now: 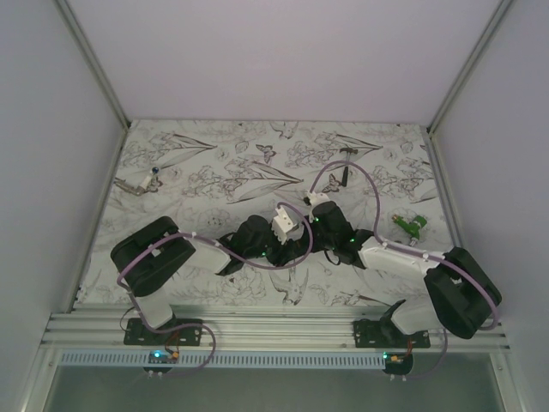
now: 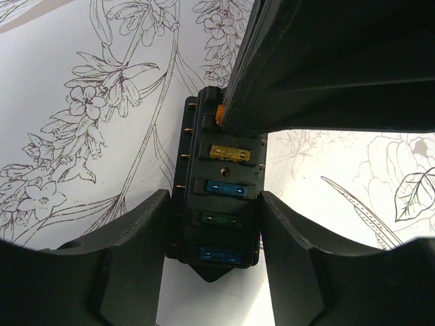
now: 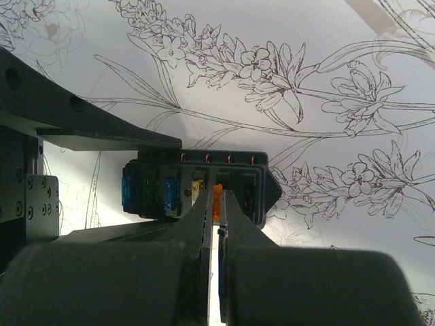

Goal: Snap on the fuse box
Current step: Install the fuse at the fuse box base.

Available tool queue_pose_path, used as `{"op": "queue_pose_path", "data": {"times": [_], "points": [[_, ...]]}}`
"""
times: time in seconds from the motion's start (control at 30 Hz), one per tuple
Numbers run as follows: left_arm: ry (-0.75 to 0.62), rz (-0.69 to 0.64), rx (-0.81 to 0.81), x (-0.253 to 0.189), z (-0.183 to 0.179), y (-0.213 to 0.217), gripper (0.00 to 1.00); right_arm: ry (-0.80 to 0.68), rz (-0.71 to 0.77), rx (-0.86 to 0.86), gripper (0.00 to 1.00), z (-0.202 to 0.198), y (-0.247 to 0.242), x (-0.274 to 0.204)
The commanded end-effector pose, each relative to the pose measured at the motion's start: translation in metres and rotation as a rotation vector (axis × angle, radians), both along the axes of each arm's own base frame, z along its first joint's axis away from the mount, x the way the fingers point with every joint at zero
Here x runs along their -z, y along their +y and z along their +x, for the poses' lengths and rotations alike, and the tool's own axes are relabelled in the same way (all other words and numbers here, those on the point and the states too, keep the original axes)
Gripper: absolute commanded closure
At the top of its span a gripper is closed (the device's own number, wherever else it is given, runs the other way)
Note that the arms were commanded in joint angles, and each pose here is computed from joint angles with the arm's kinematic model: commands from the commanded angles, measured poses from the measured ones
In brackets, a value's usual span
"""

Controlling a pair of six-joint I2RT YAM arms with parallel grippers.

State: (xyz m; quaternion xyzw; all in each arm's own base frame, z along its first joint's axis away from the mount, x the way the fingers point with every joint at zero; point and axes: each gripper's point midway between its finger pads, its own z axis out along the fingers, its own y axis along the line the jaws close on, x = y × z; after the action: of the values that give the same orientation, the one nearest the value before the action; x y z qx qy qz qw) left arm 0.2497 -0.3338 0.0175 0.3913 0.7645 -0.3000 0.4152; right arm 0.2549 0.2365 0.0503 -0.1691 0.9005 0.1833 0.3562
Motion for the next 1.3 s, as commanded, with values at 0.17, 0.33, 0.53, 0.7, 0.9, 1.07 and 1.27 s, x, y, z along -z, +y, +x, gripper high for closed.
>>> {"op": "queue_pose_path", "data": {"times": [0.17, 0.33, 0.53, 0.7, 0.9, 1.07, 1.27], "points": [[0.114, 0.118, 0.048, 0.037, -0.029, 0.017, 0.58, -0.032, 0.015, 0.011, 1.0, 0.005, 0.003, -0.012], [0.115, 0.116, 0.05, 0.036, -0.029, 0.017, 0.58, -0.012, -0.005, 0.014, 1.0, 0.004, 0.002, -0.001], [0.118, 0.116, 0.046, 0.036, -0.029, 0.016, 0.59, -0.001, -0.029, 0.02, 1.0, 0.004, -0.001, 0.007], [0.122, 0.118, 0.044, 0.037, -0.028, 0.016, 0.59, 0.018, -0.043, 0.007, 1.0, 0.001, -0.002, 0.012], [0.128, 0.118, 0.032, 0.038, -0.027, 0.016, 0.61, 0.031, -0.102, -0.011, 1.0, -0.004, -0.008, 0.014], [0.128, 0.124, 0.018, 0.038, -0.026, 0.019, 0.62, 0.019, -0.152, -0.014, 1.0, -0.004, -0.013, 0.013], [0.131, 0.125, 0.012, 0.036, -0.029, 0.024, 0.63, 0.028, -0.173, -0.044, 1.0, -0.01, -0.006, 0.02]]}}
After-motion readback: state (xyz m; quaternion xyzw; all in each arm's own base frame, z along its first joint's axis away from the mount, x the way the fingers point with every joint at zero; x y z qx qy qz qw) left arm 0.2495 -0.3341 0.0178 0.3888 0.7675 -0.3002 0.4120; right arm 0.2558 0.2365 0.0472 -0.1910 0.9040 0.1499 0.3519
